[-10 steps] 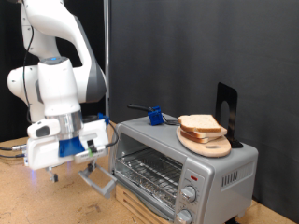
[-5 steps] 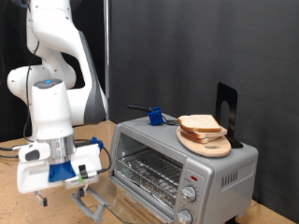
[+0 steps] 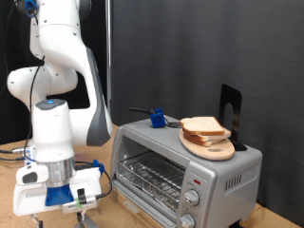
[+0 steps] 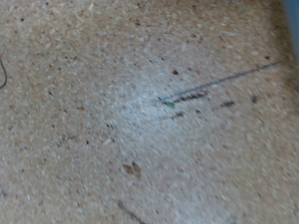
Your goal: Make a piece of toast with the oven
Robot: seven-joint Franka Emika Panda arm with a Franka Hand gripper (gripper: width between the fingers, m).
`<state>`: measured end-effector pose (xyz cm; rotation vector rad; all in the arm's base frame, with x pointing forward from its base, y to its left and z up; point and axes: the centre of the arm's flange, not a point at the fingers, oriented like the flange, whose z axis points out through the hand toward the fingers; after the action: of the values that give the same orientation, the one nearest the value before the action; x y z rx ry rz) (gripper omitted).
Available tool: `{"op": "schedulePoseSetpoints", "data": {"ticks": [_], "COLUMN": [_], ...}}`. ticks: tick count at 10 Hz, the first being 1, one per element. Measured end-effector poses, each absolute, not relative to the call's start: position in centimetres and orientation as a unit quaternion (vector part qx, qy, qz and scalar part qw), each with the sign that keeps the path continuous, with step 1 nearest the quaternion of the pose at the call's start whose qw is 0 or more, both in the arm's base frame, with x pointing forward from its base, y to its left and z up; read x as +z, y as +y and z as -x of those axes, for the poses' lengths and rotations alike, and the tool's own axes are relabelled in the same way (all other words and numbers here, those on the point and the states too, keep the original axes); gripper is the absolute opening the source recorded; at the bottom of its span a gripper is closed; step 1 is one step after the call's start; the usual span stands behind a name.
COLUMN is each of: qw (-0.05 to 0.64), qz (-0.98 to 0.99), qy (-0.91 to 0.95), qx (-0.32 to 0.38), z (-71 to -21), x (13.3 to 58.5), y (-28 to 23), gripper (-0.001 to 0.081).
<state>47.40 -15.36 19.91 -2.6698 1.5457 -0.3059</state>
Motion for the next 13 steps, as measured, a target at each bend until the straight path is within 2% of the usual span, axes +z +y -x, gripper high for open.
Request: {"op": "schedulePoseSetpoints", "data": {"ticks": [4,5,7,10,13], "qw": [0.039,0.057,0.072,0.224,0.320], "qz": [0.884,0.888,0.884,0.874,0.854], "qy": [0.461,0.452,0.457,0.428,0.406], "qx": [-0.065,-0.056,-0.057,-0.048,-0.060], "z": [-46.3,-46.0,-46.0,-46.3,-46.4], "x": [21.6,23.3,22.9,26.7,31.4], "y": [-18.3,-18.6,-18.0,-16.4,-15.0], "gripper": [0.0806,0.0806,0.0806,0.0806,0.0806]}}
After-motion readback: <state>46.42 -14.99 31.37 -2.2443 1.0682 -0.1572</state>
